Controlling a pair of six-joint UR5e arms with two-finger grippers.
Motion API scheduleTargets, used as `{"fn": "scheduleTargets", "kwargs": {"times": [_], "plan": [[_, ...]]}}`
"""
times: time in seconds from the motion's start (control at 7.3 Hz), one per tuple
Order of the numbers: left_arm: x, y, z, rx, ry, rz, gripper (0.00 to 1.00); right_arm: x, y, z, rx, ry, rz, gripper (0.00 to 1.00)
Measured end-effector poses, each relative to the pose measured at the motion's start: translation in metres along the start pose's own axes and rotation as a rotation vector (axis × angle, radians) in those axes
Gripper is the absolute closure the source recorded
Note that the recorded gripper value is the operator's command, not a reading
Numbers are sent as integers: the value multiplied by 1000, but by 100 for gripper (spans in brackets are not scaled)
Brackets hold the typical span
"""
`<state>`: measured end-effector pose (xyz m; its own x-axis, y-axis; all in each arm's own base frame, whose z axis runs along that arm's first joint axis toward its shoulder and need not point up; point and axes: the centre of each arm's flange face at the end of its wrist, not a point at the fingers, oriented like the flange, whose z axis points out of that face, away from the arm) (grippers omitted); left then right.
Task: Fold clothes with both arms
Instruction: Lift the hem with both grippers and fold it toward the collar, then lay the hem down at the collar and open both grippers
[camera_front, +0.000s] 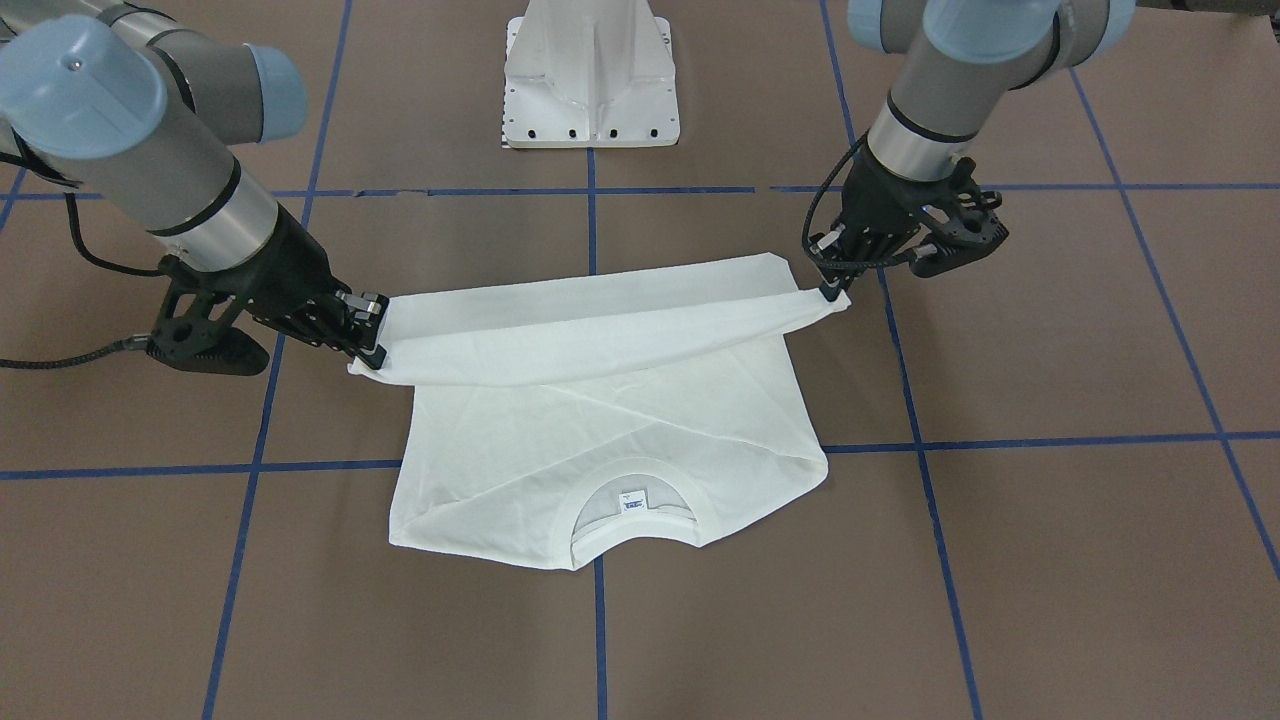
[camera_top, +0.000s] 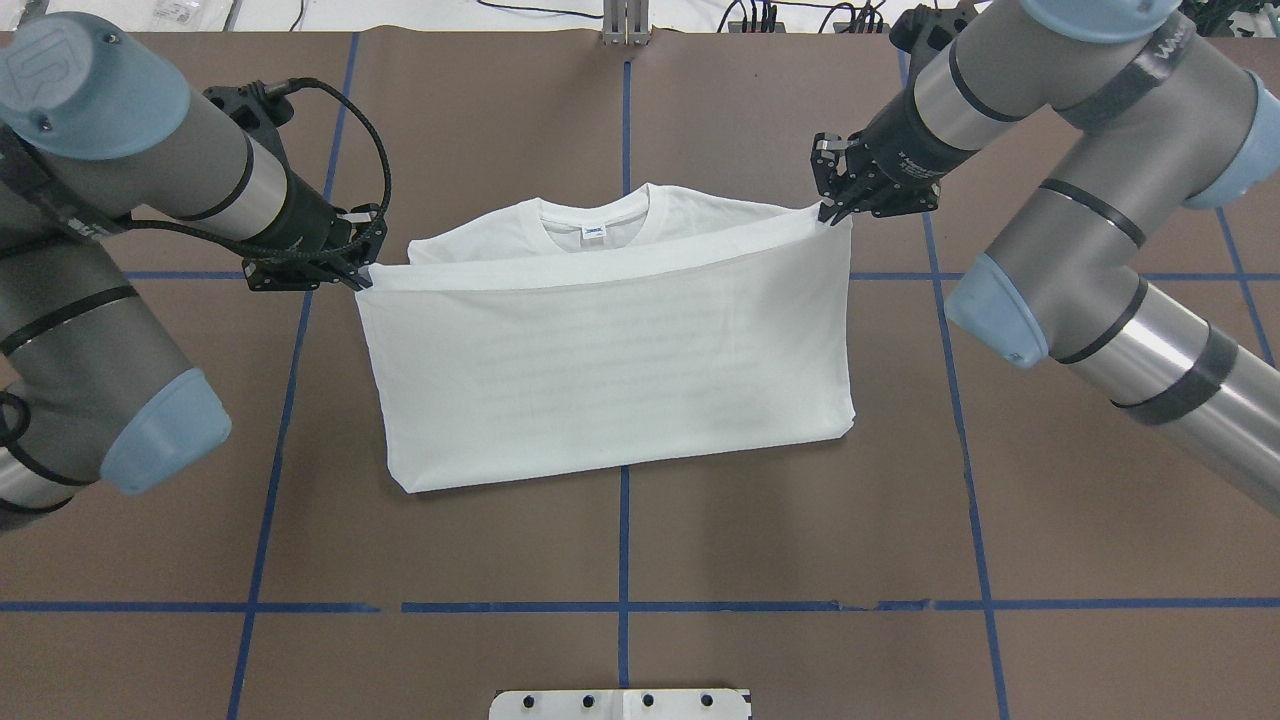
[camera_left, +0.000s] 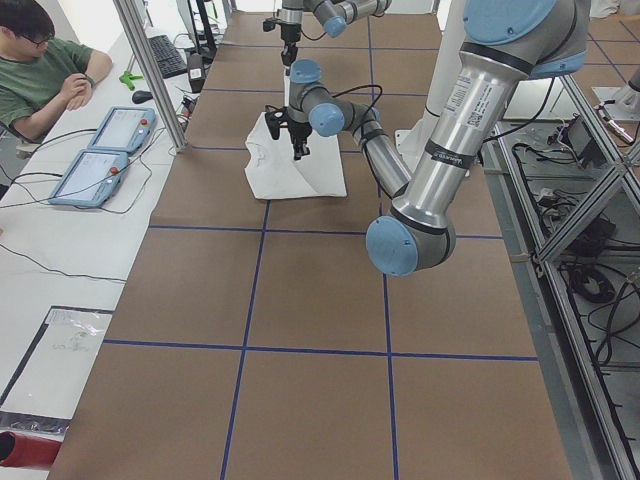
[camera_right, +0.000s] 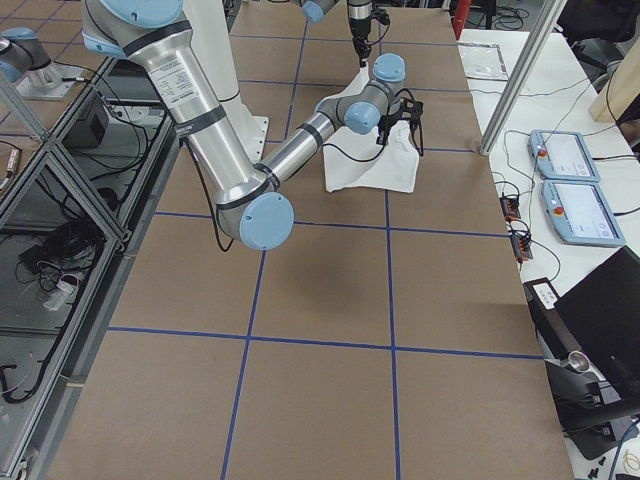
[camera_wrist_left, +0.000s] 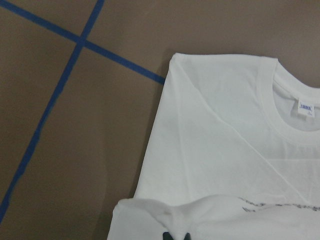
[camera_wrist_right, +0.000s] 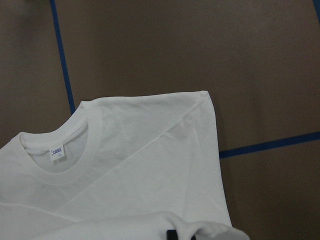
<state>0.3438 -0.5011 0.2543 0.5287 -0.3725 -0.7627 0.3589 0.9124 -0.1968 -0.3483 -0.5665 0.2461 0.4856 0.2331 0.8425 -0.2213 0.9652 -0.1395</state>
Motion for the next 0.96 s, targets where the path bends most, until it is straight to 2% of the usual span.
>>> {"fn": "scheduleTargets", "kwargs": {"times": [0.41,0.96], "plan": [[5,-57,64,31,41,22,100,-17,-47,37,27,41,9,100],[-3,-85,114,35,41,20,100,-8,-89,94,24,104,36,100]]}}
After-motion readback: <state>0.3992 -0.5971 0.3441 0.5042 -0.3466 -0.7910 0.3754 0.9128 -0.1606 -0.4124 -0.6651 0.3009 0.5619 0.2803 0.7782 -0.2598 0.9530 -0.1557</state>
